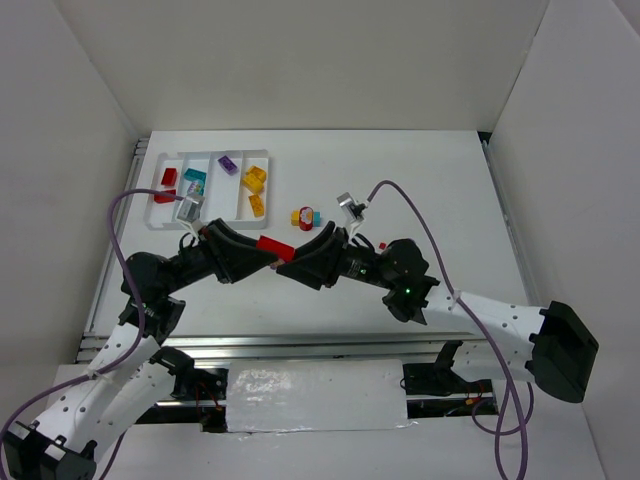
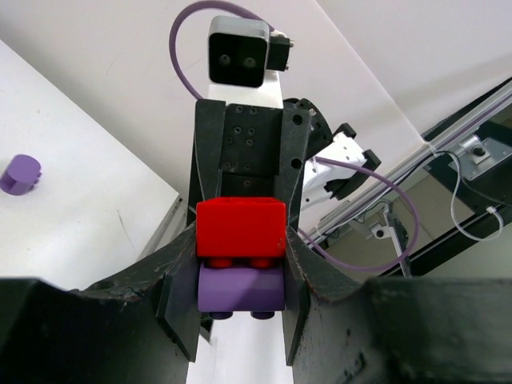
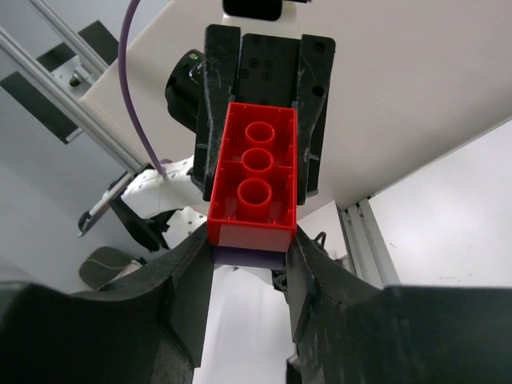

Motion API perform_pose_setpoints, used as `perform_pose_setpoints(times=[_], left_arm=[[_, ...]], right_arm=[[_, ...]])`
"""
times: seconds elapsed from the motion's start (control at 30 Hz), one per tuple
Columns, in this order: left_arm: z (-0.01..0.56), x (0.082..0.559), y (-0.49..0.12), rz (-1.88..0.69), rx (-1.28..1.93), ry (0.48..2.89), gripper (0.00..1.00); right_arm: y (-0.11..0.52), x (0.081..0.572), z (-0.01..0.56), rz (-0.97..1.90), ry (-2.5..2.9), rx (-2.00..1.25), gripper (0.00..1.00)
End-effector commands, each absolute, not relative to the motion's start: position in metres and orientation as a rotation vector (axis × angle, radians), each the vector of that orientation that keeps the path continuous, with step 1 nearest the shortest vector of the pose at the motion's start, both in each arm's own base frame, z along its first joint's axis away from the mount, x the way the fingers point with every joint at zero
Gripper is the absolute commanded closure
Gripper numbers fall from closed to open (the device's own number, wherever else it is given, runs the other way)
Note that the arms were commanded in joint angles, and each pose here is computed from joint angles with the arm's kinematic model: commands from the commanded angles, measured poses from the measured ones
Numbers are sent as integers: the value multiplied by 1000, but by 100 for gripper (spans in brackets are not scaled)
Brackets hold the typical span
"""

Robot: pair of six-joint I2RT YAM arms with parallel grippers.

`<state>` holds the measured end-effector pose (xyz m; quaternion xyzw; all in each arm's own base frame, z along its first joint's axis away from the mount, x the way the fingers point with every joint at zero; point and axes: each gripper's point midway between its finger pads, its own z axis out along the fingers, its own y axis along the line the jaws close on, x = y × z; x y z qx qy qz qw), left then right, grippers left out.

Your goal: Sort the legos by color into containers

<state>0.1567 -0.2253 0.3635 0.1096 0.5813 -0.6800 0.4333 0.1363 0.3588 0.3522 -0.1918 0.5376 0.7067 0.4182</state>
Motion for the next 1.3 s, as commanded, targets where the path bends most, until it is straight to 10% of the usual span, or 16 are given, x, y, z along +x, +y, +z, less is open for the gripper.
perform_pose_setpoints(times=[0.0, 0.17, 0.37, 1.27], left_arm=[[377, 148, -224, -1704, 319, 1377, 100], [377, 151, -222, -1672, 307, 1393, 92], [379, 158, -217, -1561, 285, 1440, 1], [328, 115, -232, -1533, 896, 1680, 5]], right_arm=[[358, 135, 387, 1795, 1230, -470, 61], [362, 135, 380, 1778, 1262, -490, 100], [361, 129, 359, 1706, 1289, -596, 100], [341, 96, 320, 1524, 1433, -1213, 100]])
